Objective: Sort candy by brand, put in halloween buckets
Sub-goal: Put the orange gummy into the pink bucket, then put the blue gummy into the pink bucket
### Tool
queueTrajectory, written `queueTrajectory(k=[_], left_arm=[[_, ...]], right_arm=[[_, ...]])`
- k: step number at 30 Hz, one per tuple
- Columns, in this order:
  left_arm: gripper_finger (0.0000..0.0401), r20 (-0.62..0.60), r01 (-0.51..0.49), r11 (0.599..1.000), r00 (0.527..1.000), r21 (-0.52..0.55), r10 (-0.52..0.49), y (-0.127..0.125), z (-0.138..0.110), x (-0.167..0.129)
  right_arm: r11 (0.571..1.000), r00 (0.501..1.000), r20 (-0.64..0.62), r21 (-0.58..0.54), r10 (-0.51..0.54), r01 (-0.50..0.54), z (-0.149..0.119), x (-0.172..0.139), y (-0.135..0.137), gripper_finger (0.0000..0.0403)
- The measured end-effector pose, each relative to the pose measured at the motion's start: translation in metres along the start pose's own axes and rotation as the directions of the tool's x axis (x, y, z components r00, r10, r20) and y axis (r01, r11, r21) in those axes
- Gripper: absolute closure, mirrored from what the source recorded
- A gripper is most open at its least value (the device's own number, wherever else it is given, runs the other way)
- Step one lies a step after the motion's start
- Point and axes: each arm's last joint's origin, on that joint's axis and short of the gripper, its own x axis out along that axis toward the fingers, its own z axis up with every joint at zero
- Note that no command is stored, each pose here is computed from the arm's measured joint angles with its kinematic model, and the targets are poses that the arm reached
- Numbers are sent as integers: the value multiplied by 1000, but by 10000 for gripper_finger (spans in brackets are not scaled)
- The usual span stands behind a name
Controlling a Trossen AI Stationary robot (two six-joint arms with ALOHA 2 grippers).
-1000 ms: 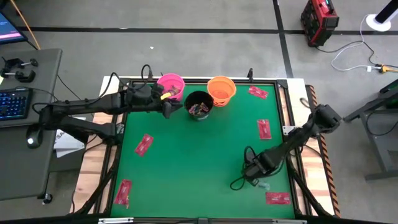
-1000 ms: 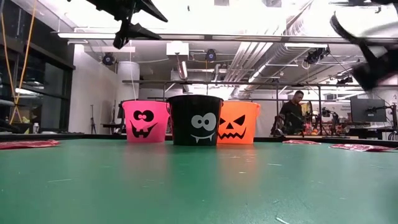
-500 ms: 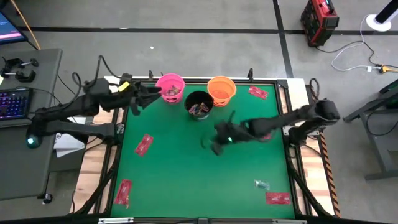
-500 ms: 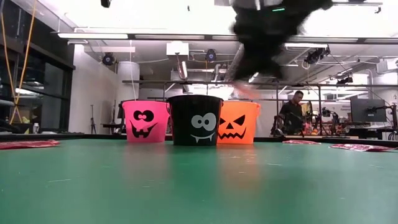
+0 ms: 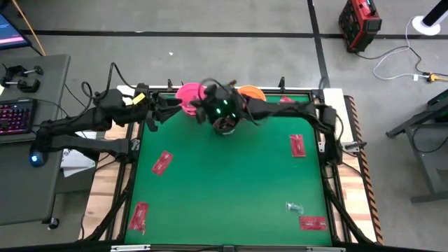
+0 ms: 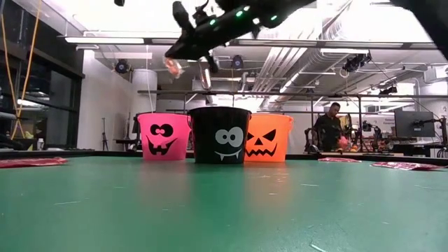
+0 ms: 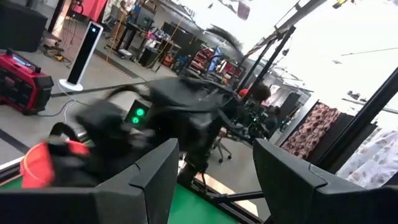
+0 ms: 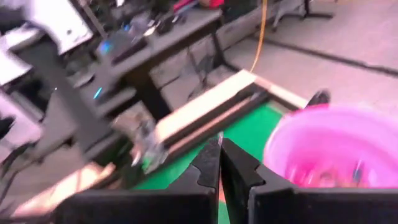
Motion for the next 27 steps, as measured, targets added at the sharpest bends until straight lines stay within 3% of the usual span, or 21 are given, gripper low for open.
queueTrajectory(k=[6, 13, 16, 23, 27], left_arm=[[204, 36, 21, 1000, 999, -2, -21, -2, 4, 0], [204, 27, 36, 999, 999, -12, -35, -2, 3, 0], [204, 23, 41, 999, 999, -12, -41, -3, 3, 0], [204, 24, 40, 999, 999, -4, -40, -2, 3, 0], [204, 23, 40, 999, 999, -3, -40, -2, 3, 0]], right_arm=[[994, 995, 69, 82, -75, 69, 17, 44, -41, 403], [970, 994, 50, 227, -96, 82, 6, 76, -72, 384], [966, 997, 8, 247, -75, 71, 1, 79, -76, 340], [972, 987, -138, 209, -81, 109, -4, 73, -75, 185], [994, 961, -278, 104, -14, 44, 15, 53, -67, 141]])
